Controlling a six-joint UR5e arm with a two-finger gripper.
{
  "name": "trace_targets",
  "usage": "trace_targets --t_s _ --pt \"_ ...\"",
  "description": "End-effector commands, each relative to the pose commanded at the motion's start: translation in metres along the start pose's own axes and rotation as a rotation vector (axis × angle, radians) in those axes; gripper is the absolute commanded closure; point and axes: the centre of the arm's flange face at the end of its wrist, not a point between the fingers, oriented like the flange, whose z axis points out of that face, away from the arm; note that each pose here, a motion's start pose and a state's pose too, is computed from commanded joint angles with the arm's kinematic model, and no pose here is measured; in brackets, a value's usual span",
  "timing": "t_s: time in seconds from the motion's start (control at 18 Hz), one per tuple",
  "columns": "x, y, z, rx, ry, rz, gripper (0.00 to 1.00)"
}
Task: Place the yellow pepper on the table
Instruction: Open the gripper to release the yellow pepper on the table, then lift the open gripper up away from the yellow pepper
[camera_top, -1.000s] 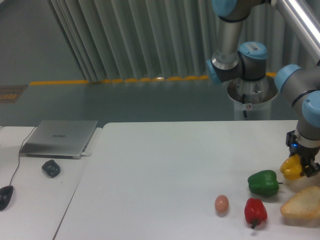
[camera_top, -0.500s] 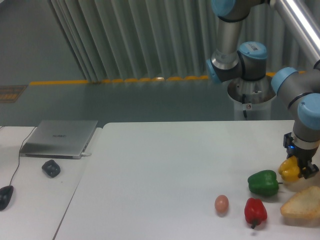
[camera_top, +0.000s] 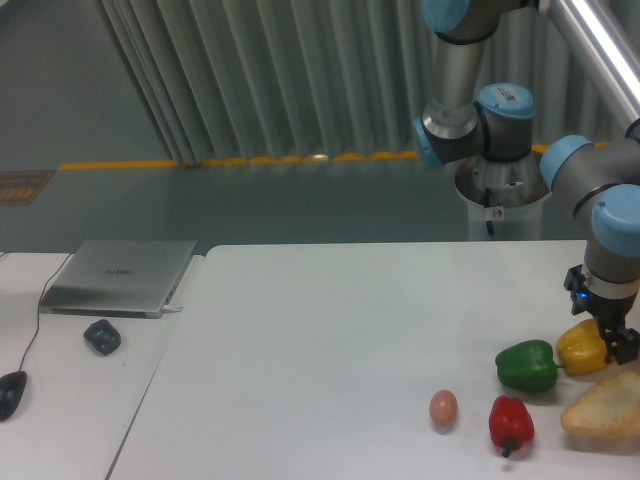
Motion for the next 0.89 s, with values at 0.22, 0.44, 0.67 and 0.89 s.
trace_targets --t_s 0.22,0.44,0.67,0.89 --pt "-0.006 0.001 -0.03 0.004 -0.06 0.005 0.0" --pt "-0.009 0.003 -0.041 -0.023 -0.088 0.035 0.0" --pt "-0.01 0.005 -0.043 -0.049 -0.117 0.033 0.0" --pt "-0.008 0.006 -0.044 -0.047 -0.118 0.033 0.0"
